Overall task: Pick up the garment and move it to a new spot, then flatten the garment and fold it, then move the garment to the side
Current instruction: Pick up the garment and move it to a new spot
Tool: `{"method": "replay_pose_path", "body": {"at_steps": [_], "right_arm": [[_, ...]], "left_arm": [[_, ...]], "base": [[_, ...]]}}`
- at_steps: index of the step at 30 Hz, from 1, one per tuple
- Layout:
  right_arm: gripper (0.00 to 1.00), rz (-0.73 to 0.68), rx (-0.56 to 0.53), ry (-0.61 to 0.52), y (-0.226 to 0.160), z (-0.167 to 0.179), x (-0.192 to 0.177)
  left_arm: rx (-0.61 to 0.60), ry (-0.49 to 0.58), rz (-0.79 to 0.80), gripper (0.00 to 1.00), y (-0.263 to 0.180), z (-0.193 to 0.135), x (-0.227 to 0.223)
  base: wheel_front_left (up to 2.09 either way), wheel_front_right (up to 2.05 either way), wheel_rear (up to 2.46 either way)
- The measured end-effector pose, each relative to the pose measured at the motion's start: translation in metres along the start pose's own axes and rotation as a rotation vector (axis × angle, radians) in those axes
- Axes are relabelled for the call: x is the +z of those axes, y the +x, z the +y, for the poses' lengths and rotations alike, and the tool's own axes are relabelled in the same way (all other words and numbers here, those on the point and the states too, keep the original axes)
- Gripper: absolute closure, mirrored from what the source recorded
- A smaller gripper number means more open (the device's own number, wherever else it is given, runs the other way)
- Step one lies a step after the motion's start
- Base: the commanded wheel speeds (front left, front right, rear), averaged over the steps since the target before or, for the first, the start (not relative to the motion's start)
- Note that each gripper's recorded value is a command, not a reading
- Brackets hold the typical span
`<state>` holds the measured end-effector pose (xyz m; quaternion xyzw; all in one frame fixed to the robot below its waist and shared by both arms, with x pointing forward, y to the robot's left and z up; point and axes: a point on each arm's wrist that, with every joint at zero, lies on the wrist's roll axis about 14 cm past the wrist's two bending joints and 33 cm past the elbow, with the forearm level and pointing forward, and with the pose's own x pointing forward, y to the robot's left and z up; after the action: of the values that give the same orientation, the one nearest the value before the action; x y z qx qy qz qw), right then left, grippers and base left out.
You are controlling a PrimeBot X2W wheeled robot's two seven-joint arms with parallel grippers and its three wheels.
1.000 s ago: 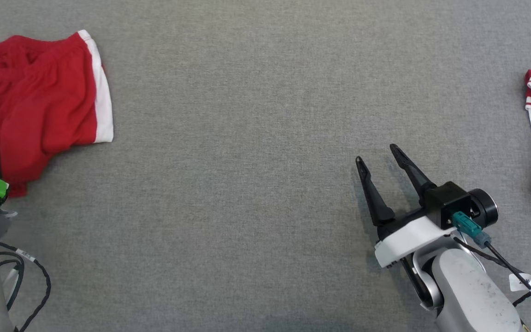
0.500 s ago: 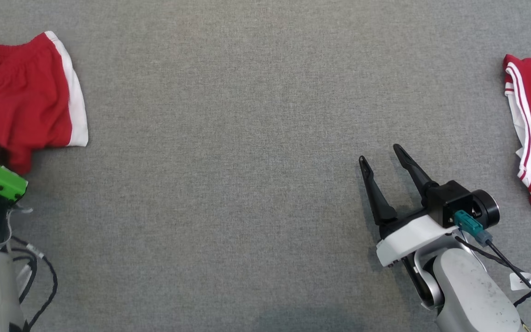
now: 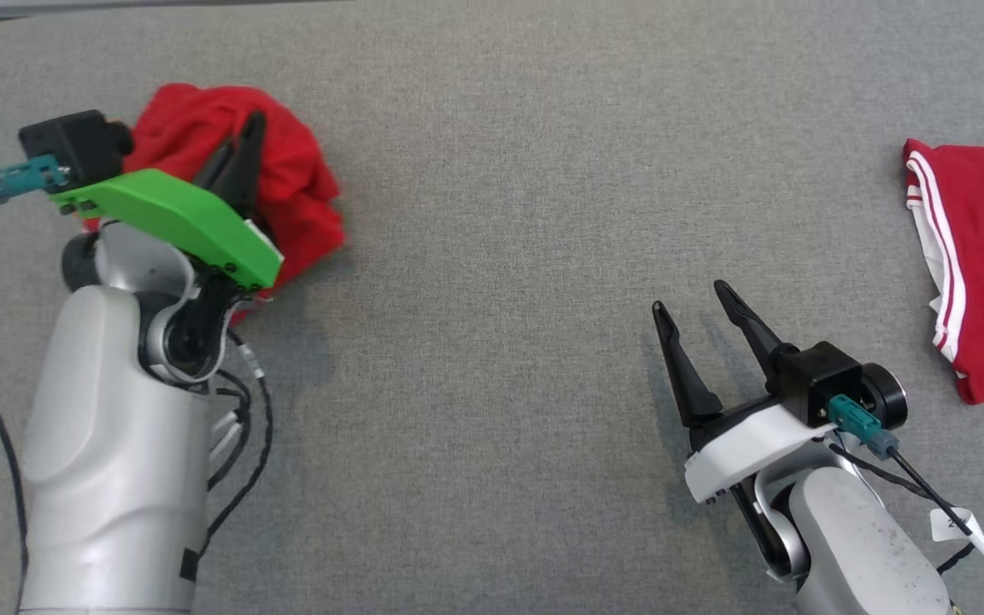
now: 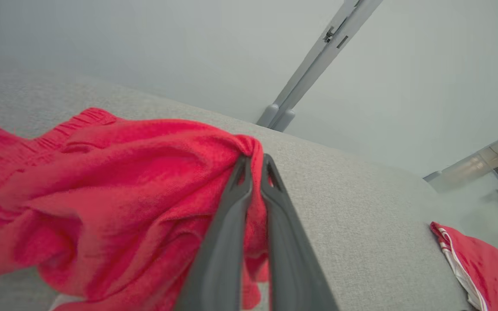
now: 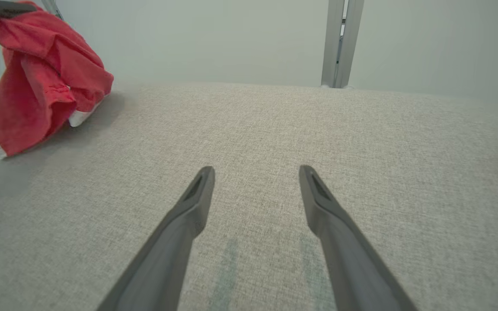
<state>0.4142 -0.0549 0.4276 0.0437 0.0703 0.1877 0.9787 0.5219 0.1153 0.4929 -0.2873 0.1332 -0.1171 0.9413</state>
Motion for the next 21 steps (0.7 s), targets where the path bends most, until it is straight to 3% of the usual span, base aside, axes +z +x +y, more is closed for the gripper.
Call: {"method": "replay_pose_path", "body": {"at_steps": [5, 6, 11, 15, 21], "right_arm": [[0.00, -0.032, -0.012, 0.004, -0.007, 0.001, 0.013], [0.00, -0.032, -0.012, 0.004, -0.007, 0.001, 0.013], [0.00, -0.035, -0.045, 0.014, -0.020, -0.004, 0.015], [0.00, -0.035, -0.081, 0.023, -0.032, -0.012, 0.016], [0.00, -0.028, -0.141, 0.033, -0.050, -0.025, 0.013]], "left_arm": [[-0.216, -0.043, -0.083, 1.00, -0.006, -0.076, 0.028], [-0.216, -0.043, -0.083, 1.00, -0.006, -0.076, 0.028], [-0.433, -0.126, -0.090, 1.00, -0.021, -0.144, 0.038], [-0.577, -0.251, 0.050, 1.00, -0.042, -0.184, -0.002], [-0.593, -0.294, 0.243, 1.00, -0.067, -0.202, -0.082]], "base": [[0.00, 0.00, 0.00], [0.00, 0.00, 0.00], [0.00, 0.00, 0.00], [0.00, 0.00, 0.00], [0.00, 0.00, 0.00]]}}
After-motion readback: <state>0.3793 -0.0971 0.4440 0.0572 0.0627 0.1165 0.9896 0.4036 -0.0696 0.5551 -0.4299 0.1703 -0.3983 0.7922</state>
